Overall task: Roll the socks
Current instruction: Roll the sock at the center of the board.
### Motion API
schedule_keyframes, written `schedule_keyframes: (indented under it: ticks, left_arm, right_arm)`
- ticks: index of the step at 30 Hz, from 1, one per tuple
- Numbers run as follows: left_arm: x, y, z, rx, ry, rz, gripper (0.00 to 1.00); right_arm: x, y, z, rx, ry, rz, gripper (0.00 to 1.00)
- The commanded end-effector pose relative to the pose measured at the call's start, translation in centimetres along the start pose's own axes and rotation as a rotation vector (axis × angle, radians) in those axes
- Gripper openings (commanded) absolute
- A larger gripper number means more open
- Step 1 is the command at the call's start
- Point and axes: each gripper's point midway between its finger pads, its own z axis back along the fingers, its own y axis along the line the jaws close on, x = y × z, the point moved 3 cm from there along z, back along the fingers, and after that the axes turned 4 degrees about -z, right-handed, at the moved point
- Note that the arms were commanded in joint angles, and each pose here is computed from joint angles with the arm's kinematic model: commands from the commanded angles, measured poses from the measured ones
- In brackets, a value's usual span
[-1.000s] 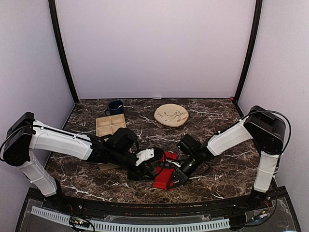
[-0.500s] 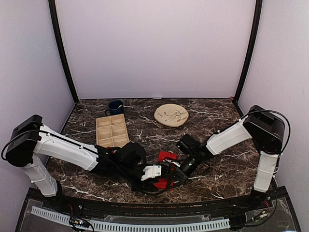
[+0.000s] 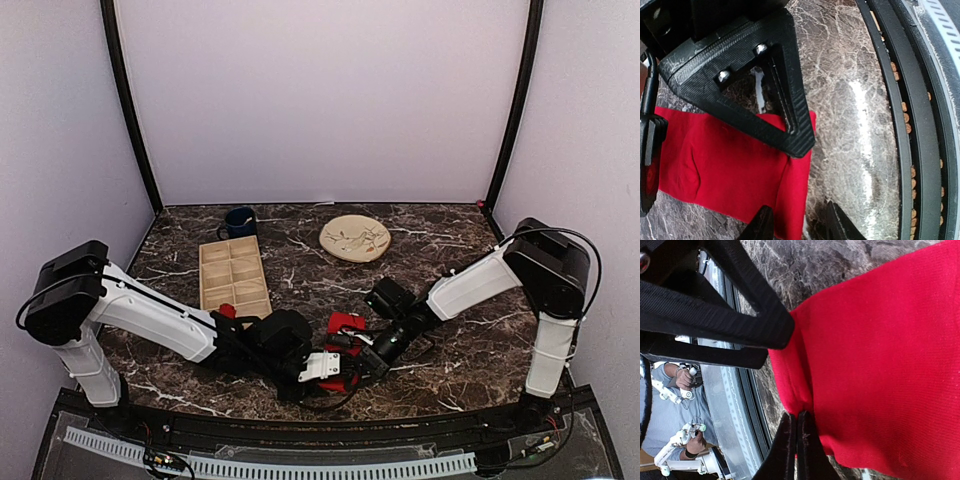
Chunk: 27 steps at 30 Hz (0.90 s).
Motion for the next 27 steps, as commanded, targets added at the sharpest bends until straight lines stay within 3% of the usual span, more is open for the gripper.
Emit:
schedule_keyframes:
  ticks: [1, 27]
  left_arm:
    - [0.9, 1.0, -0.1, 0.060, -0.015, -0.030, 0.39]
    - [-0.2, 0.7, -1.2, 0.035, 0.041, -0.056, 0.27]
  right_arm:
    - [-0.4, -1.1, -0.2, -0.032, 0.019, -0.044, 0.00]
    - [0.0, -0.7, -0.1, -0.021, 0.025, -0.036, 0.00]
